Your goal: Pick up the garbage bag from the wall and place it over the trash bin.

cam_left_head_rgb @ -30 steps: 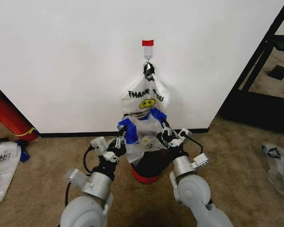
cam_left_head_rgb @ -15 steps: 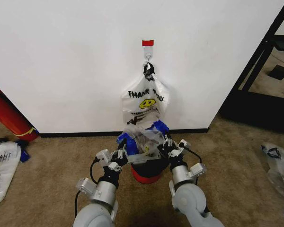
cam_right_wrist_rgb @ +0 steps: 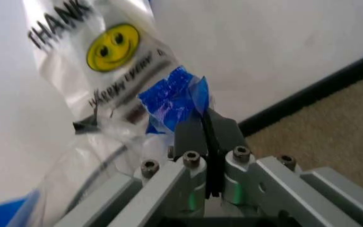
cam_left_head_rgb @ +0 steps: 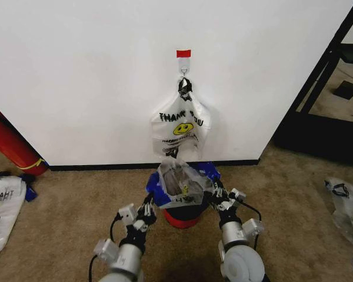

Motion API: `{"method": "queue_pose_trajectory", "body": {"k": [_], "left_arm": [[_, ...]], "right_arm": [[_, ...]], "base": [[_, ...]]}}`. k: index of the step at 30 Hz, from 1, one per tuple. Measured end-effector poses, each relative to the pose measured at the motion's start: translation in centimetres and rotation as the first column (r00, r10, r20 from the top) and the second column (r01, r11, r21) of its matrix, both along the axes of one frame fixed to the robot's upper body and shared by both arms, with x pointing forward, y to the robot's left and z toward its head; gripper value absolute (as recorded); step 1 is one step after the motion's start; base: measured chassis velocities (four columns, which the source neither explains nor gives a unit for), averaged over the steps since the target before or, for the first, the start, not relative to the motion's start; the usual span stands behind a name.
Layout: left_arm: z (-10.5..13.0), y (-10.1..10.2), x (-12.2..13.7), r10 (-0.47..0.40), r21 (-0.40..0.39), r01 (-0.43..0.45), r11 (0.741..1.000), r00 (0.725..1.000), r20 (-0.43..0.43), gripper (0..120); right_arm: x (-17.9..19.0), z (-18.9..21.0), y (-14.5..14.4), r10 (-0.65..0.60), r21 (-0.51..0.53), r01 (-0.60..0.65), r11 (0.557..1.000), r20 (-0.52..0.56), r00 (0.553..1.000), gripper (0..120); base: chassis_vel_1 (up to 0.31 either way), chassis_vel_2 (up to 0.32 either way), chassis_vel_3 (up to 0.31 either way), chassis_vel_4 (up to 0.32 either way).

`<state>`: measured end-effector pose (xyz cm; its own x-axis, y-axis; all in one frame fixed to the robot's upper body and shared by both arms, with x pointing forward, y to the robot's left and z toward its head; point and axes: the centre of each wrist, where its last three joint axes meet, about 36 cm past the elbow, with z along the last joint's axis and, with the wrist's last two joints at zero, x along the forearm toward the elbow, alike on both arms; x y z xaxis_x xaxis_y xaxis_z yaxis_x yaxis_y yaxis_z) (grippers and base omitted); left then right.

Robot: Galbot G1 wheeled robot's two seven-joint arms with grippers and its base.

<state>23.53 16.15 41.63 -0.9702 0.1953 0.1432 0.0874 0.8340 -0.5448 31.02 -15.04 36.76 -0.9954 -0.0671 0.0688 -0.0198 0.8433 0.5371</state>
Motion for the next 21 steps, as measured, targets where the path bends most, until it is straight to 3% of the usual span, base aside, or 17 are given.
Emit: {"method": "queue_pose_trajectory", "body": {"k": [9, 21], "left_arm": [[-1.4, 0.2, -1.7, -0.008, 0.040, 0.011, 0.999, 0.998, -0.068, 0], [-2.0, 0.6, -2.6, -0.022, 0.064, 0.029, 0.998, 0.995, -0.102, 0]], "right_arm": [[-2.1, -0.9, -0.3, -0.030, -0.050, 0.026, 0.998, -0.066, 0.997, 0], [-2.7, -0.7, -1.4, -0.108, -0.095, 0.102, 0.990, -0.064, 0.992, 0]], "base": [[0.000, 0.000, 0.000, 0.000], [0.000, 0.000, 0.000, 0.000]]}}
